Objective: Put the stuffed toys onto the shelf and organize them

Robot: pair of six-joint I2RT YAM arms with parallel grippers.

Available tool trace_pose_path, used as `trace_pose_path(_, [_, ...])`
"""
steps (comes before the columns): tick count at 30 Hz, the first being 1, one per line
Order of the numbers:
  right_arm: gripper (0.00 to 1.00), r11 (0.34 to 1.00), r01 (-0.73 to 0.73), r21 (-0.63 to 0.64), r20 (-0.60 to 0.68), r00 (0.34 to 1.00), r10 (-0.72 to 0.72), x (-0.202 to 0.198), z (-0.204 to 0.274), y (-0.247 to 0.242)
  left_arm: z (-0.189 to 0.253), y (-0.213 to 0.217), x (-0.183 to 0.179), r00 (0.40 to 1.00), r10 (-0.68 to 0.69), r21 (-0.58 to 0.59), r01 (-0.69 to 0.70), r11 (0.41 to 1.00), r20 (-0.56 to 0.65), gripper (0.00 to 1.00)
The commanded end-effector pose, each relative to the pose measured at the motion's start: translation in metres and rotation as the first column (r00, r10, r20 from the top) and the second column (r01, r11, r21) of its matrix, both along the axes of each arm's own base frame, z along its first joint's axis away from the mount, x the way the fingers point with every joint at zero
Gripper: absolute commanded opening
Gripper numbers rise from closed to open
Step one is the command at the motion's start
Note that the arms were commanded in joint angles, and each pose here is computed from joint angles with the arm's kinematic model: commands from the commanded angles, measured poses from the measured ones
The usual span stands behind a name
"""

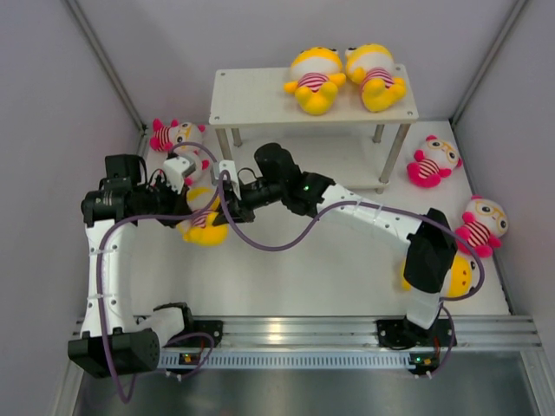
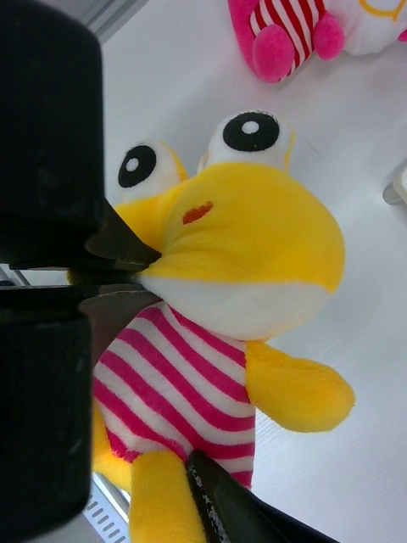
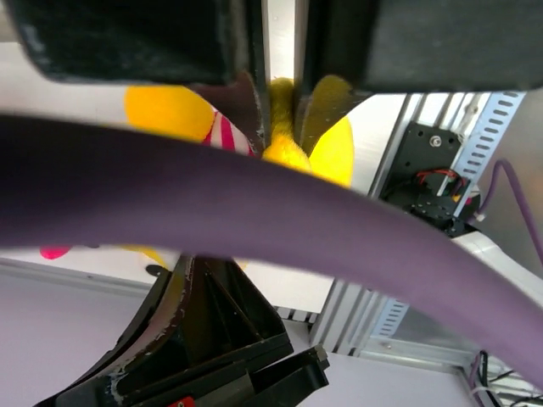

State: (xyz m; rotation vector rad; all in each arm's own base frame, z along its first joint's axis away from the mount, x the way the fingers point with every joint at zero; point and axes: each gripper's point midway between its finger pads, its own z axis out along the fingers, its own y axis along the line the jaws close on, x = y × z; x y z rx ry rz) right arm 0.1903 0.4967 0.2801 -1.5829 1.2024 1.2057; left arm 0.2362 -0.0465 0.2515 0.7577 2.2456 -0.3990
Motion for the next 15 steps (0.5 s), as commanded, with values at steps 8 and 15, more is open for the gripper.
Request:
trace_pose_path(8, [0.00,0.992,0.086,0.094,0.079,0.992,-0.094,0.002,0.045,-0.013,0.021,0.019,0.016,0.985,0.169,0.038,-0.170,0.985,0.029,0.38])
trace_pose_path(15, [0.00,0.982,0.098,0.160,0.157,0.980,-0.123,-0.002,0.082,-0.032,0.052,0.045,0.027,0.916,0.394,0.055,-0.398,0.916,0.069,0.68])
